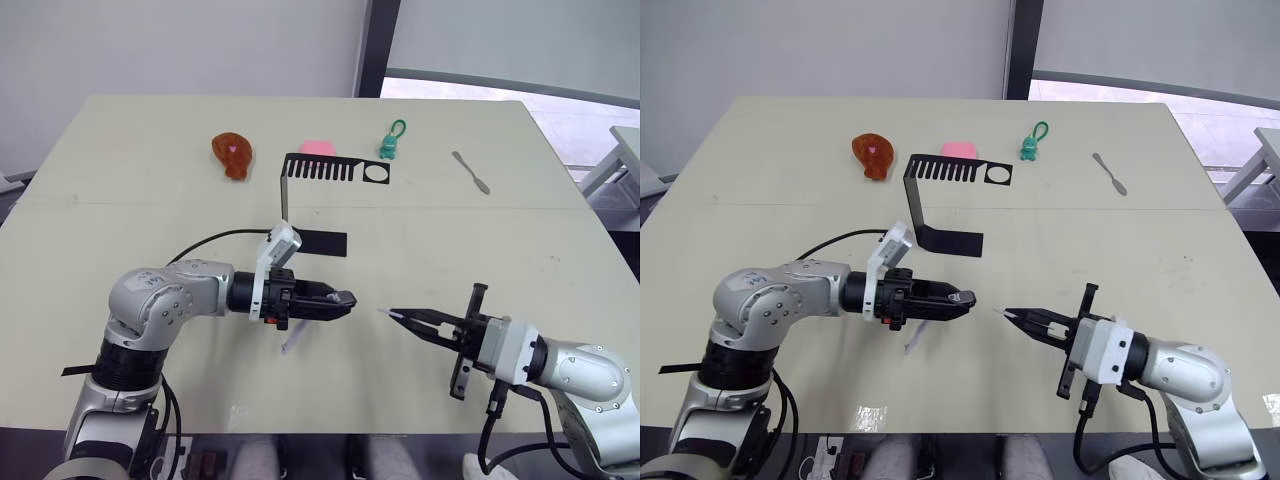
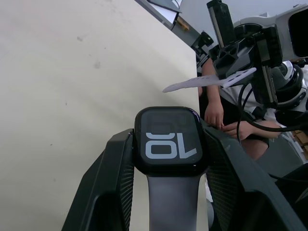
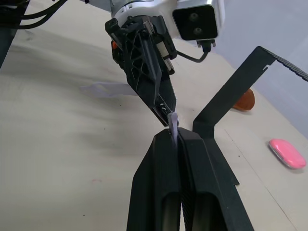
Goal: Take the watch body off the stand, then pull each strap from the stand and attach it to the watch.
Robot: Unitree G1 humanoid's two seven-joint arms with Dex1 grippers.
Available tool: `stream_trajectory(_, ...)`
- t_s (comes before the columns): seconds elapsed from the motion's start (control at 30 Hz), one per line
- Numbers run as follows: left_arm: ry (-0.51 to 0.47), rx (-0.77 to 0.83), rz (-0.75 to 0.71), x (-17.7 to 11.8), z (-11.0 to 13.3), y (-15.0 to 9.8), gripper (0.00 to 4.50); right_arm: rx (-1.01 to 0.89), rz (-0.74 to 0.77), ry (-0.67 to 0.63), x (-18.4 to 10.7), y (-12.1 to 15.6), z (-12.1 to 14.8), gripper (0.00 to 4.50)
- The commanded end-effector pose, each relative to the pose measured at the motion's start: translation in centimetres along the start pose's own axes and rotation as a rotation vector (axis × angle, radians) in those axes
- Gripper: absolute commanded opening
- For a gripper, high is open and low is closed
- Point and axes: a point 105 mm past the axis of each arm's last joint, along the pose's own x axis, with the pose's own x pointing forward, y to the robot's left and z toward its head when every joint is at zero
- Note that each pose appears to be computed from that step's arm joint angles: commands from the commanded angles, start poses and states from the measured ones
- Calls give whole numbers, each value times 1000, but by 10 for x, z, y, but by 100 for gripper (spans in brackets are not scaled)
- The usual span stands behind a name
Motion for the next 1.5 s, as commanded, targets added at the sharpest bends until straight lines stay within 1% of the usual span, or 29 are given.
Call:
stream_trajectory(0.03,-18,26,-10,1,8,-2,161,-33,-15,-21,3,-5,3,0)
stream_trajectory(0.87,-23,17,-14,5,9,-4,161,-66,-10,-30,15,-5,-5,0)
stream_trajectory(1.5,-20,11,-17,6,8,-5,161,-65,-16,-19,17,-5,-12,0)
